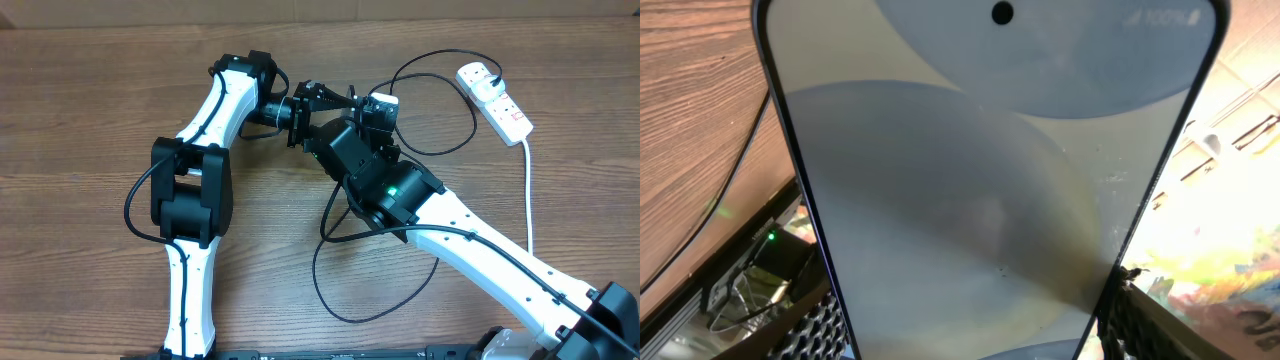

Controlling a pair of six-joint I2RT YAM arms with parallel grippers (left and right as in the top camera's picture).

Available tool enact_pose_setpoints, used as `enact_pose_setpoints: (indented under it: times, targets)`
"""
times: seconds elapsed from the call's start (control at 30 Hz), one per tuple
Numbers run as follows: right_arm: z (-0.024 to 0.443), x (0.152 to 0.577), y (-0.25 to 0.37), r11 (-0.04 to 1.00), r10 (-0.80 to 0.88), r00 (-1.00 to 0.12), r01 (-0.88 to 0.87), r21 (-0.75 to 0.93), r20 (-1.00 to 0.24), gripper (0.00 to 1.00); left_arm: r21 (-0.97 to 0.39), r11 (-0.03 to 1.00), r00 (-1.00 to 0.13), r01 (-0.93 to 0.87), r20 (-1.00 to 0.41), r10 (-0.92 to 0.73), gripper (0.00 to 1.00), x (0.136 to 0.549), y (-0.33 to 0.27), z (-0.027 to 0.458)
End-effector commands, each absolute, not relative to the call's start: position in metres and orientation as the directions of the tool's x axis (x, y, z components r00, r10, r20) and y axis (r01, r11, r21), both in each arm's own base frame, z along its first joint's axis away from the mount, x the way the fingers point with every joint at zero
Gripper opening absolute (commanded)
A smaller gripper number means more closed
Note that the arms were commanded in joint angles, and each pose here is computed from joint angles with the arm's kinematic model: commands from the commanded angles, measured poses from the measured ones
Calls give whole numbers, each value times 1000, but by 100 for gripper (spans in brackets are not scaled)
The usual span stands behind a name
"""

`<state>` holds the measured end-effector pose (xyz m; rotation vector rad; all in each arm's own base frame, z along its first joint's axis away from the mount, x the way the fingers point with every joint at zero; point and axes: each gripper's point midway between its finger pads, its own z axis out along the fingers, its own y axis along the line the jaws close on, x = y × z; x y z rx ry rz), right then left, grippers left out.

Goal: Plug charger to phone and switch on socket

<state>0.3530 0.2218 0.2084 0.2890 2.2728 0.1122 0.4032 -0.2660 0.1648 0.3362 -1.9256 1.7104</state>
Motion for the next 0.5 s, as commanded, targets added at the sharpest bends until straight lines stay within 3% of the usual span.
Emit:
enact_pose_setpoints:
  times: [0.0, 0.47]
  targets:
    - [216, 358, 223, 969, 247, -616, 170, 180, -748, 42, -843, 102, -824, -528, 537, 178, 61, 412, -263, 178]
    - [201, 361, 227, 972, 232, -637, 172, 158, -735, 39, -841, 103, -822, -530, 540, 178, 62, 412, -263, 178]
